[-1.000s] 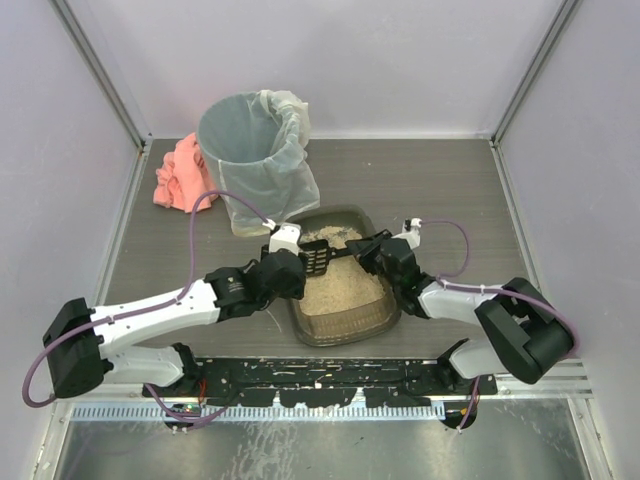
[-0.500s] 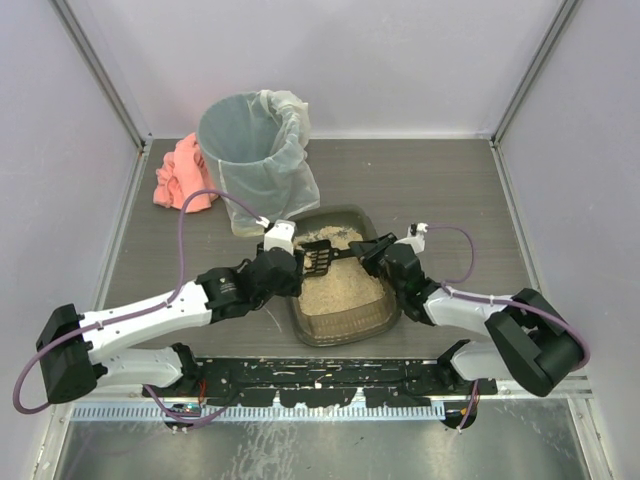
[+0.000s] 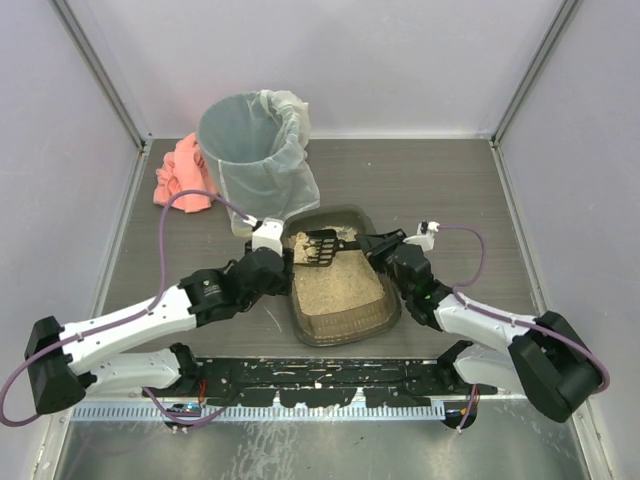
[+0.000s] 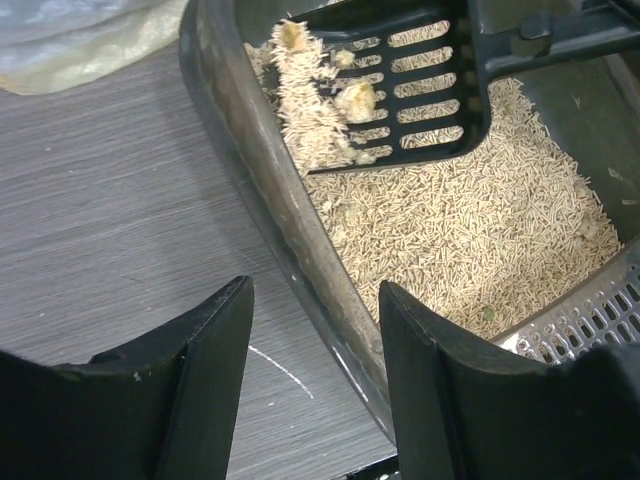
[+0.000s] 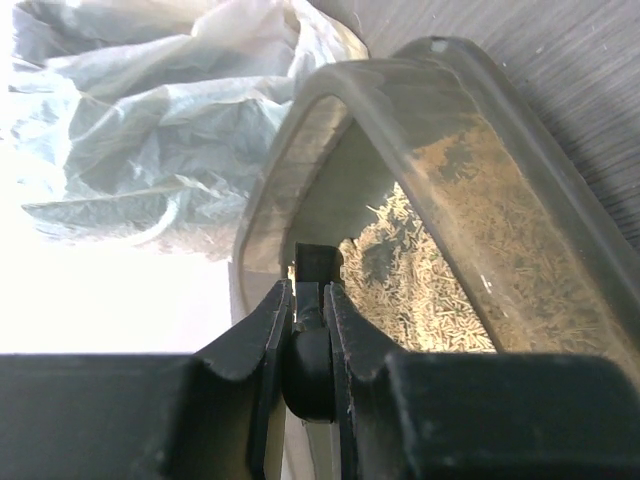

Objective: Clean the litter box

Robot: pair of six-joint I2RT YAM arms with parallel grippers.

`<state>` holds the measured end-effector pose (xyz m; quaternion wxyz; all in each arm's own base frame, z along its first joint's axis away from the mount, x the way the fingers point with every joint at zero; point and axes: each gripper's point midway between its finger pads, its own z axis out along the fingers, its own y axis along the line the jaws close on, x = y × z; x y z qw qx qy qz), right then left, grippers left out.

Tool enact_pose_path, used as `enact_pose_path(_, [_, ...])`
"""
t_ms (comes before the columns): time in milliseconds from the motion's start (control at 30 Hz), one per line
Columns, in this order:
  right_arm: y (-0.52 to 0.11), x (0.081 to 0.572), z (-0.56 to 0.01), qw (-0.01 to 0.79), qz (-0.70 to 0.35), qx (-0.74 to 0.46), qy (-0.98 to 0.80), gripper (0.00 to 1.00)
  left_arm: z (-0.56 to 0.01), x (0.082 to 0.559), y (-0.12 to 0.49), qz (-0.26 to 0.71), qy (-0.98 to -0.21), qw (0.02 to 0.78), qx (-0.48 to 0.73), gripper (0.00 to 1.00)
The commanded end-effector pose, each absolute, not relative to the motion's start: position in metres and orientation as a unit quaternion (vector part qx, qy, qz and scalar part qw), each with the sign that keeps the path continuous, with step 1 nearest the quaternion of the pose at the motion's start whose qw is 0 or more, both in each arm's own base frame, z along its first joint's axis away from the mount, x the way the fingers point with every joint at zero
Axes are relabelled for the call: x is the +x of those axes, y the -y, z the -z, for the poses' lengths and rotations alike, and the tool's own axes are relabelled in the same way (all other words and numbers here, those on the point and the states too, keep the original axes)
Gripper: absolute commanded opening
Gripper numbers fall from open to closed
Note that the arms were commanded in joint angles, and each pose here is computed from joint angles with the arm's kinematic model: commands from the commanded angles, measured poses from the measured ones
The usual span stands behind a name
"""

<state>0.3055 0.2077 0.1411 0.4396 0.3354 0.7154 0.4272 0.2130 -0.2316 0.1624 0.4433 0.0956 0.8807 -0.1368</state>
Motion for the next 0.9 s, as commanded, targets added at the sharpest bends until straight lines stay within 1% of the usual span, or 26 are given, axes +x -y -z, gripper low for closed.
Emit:
enact_pose_path(0, [-0.194,0.306,-0.166,0.474,-0.428,0.343,-0.689,0.01,-0.207,0.219,0.212,0.133,-0.857,0.490,0.082,0.55])
enact_pose_path(200, [-0.173,0.297,-0.174,0.483,-0.429,0.353,-0.677,0.01,-0.231,0.212,0.179,0.112,-0.845,0.517,0.075,0.57])
enact_pose_path(400, [-0.156,0.290,-0.178,0.479,-0.441,0.350,-0.673,0.01,-0.234,0.203,0.152,0.098,-0.840,0.529,0.066,0.57])
enact_pose_path(600, [-0.146,0.283,-0.185,0.464,-0.477,0.329,-0.670,0.01,-0.225,0.197,0.141,0.098,-0.843,0.525,0.056,0.57])
enact_pose_path(733, [-0.136,0.281,-0.188,0.454,-0.504,0.337,-0.653,0.01,-0.224,0.195,0.139,0.099,-0.845,0.523,0.055,0.56])
enact_pose_path(867, [-0.147,0.276,-0.193,0.436,-0.541,0.312,-0.648,0.01,-0.223,0.195,0.138,0.097,-0.845,0.524,0.054,0.53])
